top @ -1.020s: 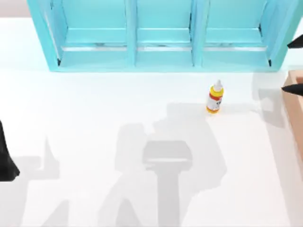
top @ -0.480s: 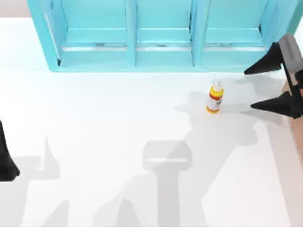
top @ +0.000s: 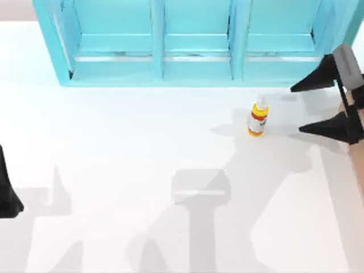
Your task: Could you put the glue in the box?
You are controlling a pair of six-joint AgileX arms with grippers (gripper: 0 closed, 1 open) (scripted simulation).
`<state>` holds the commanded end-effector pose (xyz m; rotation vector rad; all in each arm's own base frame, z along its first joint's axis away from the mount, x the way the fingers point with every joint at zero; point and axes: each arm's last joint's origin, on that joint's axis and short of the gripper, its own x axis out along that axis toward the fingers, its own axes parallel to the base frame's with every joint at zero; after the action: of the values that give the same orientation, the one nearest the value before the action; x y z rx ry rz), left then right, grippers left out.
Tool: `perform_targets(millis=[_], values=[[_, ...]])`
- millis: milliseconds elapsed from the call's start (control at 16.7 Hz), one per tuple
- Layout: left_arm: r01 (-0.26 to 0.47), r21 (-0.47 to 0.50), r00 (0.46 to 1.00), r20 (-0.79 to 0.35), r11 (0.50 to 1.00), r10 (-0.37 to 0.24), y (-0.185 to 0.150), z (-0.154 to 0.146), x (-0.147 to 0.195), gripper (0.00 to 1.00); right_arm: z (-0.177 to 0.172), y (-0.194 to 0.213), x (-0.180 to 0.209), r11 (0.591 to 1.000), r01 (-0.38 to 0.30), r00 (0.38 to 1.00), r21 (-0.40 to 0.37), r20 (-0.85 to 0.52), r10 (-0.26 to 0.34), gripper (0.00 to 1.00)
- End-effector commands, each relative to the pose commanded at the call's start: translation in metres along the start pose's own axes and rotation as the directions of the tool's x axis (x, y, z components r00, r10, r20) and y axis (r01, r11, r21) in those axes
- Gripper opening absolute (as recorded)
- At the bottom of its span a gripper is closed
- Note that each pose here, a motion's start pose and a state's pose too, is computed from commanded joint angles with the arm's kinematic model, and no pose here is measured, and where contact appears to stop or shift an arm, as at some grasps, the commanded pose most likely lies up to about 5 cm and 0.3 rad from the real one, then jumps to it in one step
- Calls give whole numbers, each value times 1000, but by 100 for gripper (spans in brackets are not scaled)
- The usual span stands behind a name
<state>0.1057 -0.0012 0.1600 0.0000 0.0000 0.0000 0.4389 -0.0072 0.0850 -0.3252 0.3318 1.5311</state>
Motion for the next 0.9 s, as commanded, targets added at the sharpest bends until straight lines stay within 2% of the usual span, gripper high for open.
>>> perform_targets(millis=[240,480,900], values=[[0,0,1000,0,1000,0,0,0,0,100,27,0,0,1000,7,1000,1,-2,-7,100],[0,0,1000,0,1000,0,0,0,0,100,52,5,21,1000,0,1000,1,-1,0,100],[0,0,1000,0,1000,0,0,0,0,100,46,1,75,1000,-6,1000,-5,-2,6,100]])
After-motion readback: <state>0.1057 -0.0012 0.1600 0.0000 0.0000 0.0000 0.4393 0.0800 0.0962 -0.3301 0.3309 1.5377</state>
